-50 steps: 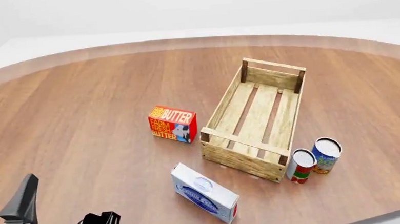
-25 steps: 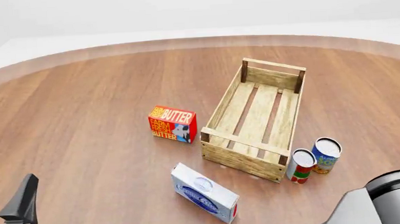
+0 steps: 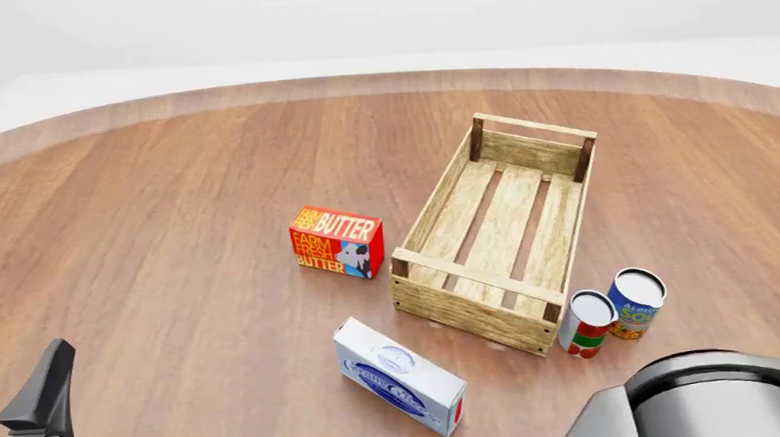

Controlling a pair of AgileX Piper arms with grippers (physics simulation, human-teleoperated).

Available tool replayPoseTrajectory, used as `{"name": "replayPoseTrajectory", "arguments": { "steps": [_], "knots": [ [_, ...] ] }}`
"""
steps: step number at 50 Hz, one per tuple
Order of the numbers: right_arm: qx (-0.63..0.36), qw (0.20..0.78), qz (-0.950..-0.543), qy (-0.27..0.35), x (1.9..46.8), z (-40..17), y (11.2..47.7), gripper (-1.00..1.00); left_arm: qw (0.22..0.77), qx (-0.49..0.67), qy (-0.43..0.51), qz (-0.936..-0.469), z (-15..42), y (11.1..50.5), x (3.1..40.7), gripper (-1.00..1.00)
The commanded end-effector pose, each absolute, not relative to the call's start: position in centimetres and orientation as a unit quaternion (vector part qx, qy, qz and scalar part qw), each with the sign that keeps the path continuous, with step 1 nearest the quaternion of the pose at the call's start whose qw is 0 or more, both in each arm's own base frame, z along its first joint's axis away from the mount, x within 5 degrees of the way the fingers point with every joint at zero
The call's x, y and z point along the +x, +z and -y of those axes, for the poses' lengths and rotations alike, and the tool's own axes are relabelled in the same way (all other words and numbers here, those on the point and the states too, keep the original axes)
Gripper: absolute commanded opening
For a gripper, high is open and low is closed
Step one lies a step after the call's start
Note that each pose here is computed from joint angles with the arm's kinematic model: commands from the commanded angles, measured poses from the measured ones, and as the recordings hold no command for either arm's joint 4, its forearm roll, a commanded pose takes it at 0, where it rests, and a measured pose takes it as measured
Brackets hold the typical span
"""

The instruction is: Pick up the ketchup, and put it in the wooden tray.

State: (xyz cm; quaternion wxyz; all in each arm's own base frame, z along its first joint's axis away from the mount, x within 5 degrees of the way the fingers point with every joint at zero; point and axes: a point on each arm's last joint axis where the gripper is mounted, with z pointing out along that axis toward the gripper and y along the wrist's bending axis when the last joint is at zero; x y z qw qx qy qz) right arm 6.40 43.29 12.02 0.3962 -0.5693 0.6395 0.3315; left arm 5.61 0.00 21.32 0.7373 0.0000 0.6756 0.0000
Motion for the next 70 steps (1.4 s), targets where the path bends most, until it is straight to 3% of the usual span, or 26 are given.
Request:
{"name": "replayPoseTrajectory", "arguments": {
  "steps": [1,35,36,70],
  "knots": [
    [-0.569,0.392,-0.643,0.329,6.6,-43.7,10.9,1.0,0.737,0.0,0.0,-0.676,0.0,21.3,5.6,1.0],
    [-0.579,0.393,-0.638,0.322,6.7,-45.3,9.8,1.0,0.737,0.0,0.0,-0.676,0.0,21.3,5.6,1.0],
    [-0.58,0.394,-0.637,0.32,6.8,-45.2,9.8,-1.0,0.737,0.0,0.0,-0.676,0.0,21.3,5.6,1.0],
    [-0.568,0.415,-0.636,0.319,7.6,-40.3,12.8,-1.0,0.737,0.0,0.0,-0.676,0.0,21.3,5.6,1.0]
  ]
}}
